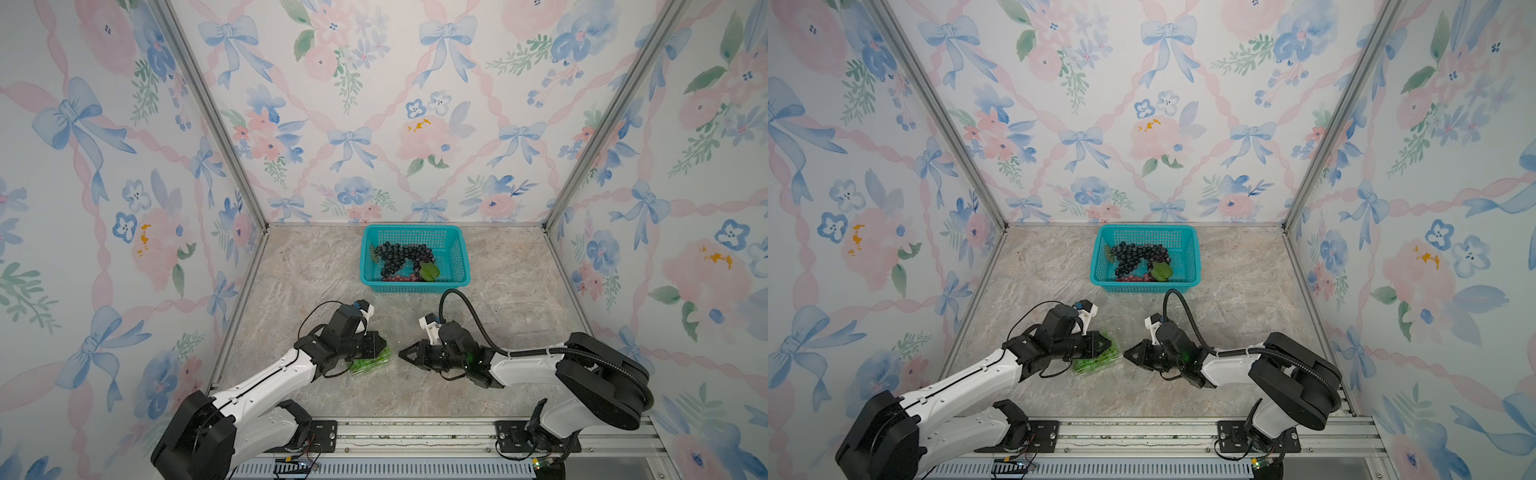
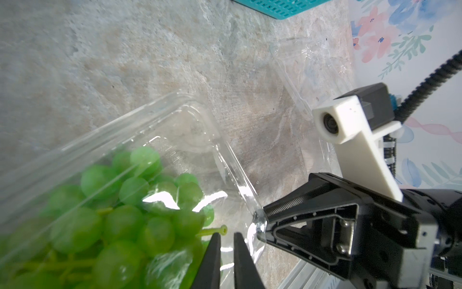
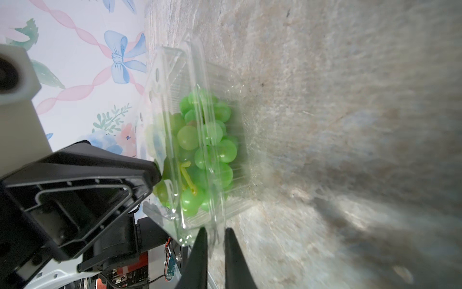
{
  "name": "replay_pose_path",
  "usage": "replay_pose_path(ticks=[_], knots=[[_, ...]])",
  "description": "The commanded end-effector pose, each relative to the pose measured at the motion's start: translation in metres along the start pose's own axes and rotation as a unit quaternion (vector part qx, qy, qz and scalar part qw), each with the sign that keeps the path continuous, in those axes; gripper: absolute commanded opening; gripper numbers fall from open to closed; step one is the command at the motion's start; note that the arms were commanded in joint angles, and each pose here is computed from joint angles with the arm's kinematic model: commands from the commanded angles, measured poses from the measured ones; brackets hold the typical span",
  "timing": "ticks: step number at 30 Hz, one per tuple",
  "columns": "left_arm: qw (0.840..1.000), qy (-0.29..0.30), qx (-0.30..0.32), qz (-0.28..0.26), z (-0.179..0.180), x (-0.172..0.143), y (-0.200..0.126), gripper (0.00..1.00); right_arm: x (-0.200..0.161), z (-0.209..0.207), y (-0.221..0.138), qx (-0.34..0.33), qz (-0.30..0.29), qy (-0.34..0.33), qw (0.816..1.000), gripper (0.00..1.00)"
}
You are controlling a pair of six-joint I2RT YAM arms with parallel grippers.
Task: Pack grapes into containers
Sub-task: Close the packing box at the center of the board.
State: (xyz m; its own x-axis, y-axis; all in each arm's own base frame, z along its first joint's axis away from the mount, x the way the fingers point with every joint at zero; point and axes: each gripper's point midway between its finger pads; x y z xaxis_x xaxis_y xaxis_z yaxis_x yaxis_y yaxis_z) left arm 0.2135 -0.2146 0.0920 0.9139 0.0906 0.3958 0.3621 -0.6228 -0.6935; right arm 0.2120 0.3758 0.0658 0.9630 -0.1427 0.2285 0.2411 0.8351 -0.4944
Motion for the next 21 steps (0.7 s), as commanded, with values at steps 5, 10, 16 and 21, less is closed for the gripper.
replay_pose_path(ticks=[5, 10, 16, 21], knots=[[0.998, -0.009, 0.044, 0.035, 0.025, -0.021, 0.005, 0.15, -0.011, -0.015, 0.017, -0.010, 0.015, 0.017, 1.000, 0.07], [0.999, -0.009, 0.042, 0.015, 0.020, -0.011, 0.001, 0.13, -0.010, -0.015, 0.014, -0.012, 0.009, 0.012, 1.000, 0.12], [0.997, -0.039, 0.035, -0.048, 0.005, 0.016, -0.023, 0.24, 0.009, 0.006, -0.013, -0.024, -0.009, -0.032, 0.999, 0.59], [0.984, -0.122, 0.039, -0.121, 0.012, 0.027, -0.049, 0.49, 0.032, 0.024, -0.033, -0.049, -0.012, -0.080, 0.995, 0.75]])
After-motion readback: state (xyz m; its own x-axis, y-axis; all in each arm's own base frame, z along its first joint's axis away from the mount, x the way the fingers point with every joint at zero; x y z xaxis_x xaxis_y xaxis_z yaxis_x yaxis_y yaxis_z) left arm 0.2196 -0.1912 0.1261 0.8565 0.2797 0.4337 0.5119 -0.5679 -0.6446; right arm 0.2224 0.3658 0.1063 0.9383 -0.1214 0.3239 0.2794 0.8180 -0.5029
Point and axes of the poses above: each gripper's point midway between its finger pads, its own y axis out along the fingers, its own z axis along the line the jaws close on, x = y × z, and after that the axes turned 2 degrees about -y, right-handed
